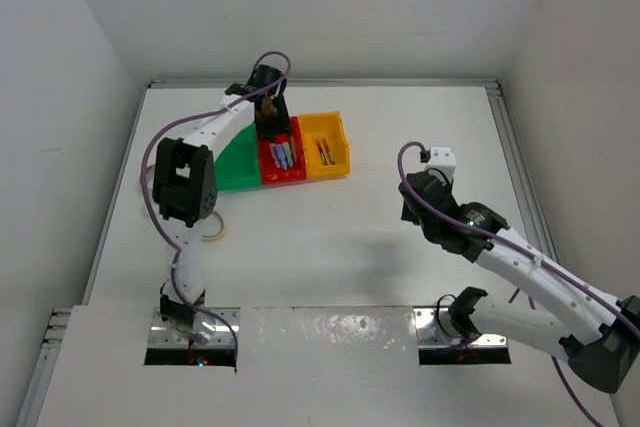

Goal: Sort the stationery into containers
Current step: Place the stationery in the storage box, then pick up the stationery from the center of the board.

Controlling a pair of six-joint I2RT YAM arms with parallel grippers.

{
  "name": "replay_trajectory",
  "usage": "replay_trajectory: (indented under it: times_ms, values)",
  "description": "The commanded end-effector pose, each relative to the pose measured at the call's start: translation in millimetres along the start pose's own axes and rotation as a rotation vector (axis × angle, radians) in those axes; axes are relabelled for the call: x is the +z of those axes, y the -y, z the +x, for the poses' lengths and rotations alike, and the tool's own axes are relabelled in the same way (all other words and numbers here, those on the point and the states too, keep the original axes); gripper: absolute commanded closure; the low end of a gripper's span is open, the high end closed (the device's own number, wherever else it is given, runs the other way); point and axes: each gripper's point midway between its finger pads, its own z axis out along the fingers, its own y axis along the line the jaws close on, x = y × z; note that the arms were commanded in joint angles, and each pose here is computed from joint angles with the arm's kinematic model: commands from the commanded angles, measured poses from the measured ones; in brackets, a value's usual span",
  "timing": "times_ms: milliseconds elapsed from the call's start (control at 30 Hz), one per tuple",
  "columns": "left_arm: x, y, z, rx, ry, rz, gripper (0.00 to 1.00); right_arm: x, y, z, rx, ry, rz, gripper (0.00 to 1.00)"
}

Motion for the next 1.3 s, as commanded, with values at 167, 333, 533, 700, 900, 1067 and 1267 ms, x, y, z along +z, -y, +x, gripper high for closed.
replay_trajectory:
  times_ms: [167, 333, 533, 700, 900, 1067, 1267]
  values:
    - [-156, -52, -56, 0.305, 0.302, 0.139, 0.51, 1, -11, -4, -0.013, 0.003, -0.030, 0.54]
    - [-181, -171, -11, 0.365, 0.234, 0.027, 0.38, 3, -19, -3, -0.021, 0.020, -0.062, 0.54]
    - [-136, -237, 93, 0.396, -0.080, -0.015, 0.25, 7, -25, -3, -0.054, 0.025, -0.071, 0.54]
    - [-113, -251, 108, 0.491, -0.098, -0.042, 0.22, 5, -23, -2, -0.054, 0.027, -0.071, 0.54]
    - [-85, -270, 115, 0.545, -0.105, -0.162, 0.30, 2, -12, 3, -0.020, 0.043, -0.055, 0.54]
    - [-64, -281, 124, 0.521, -0.145, -0.205, 0.39, -2, -6, 3, 0.001, 0.047, -0.045, 0.54]
    - [-51, -292, 133, 0.495, -0.188, -0.213, 0.52, -5, -3, 0, 0.009, 0.051, -0.034, 0.54]
